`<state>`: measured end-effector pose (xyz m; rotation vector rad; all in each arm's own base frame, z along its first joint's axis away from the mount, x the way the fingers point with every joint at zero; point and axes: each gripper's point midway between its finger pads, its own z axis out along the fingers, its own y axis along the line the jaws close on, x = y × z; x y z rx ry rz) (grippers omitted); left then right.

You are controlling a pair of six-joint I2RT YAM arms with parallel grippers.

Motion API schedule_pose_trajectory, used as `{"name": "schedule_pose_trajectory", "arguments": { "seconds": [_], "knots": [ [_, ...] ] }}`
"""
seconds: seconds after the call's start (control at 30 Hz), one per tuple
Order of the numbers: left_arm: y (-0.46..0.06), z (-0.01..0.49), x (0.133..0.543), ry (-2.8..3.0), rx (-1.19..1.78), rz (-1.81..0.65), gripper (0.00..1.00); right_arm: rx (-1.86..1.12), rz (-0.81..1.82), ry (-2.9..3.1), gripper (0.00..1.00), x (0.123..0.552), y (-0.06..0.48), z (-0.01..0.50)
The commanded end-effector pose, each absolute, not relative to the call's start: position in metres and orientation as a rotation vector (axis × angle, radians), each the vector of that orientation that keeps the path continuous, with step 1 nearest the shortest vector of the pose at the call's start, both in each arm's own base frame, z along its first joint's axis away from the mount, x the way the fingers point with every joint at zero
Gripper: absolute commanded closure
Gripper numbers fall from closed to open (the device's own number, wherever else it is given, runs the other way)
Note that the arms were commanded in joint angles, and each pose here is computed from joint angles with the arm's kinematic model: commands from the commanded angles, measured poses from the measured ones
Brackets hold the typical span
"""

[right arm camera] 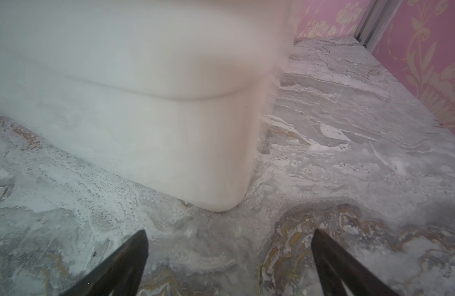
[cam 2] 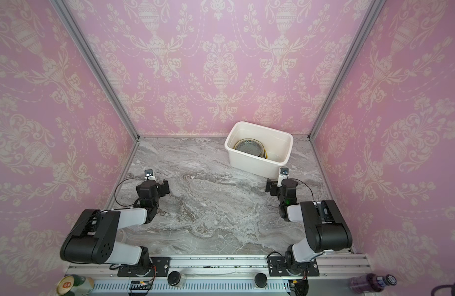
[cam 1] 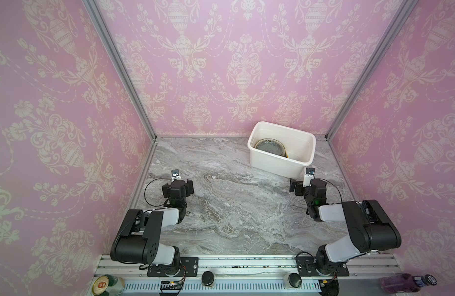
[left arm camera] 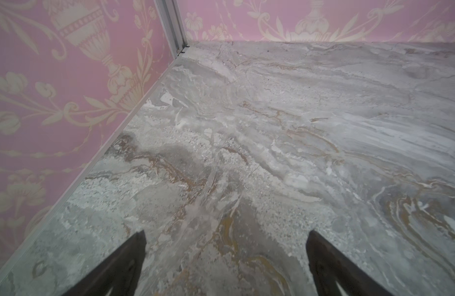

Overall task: Place the plates into the plastic bin on the countertop
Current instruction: Reset both arms

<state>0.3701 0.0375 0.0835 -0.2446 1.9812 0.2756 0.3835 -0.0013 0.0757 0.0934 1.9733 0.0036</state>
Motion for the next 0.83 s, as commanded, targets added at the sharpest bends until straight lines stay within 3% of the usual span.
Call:
{"name": "schedule_pose_trajectory", "arguments": {
  "seconds": [0.0, 0.8],
  "knots": [
    [0.042, 0.094, 0.384, 1.907, -0.2, 0.238, 0.01, 0.088, 0.0, 1.872, 0.0, 0.393, -0.005, 0.097],
    [0.044, 0.081, 0.39, 1.876, -0.202, 0.196, 0.01, 0.069, -0.005, 1.884, 0.0, 0.394, -0.002, 0.097]
  ]
}}
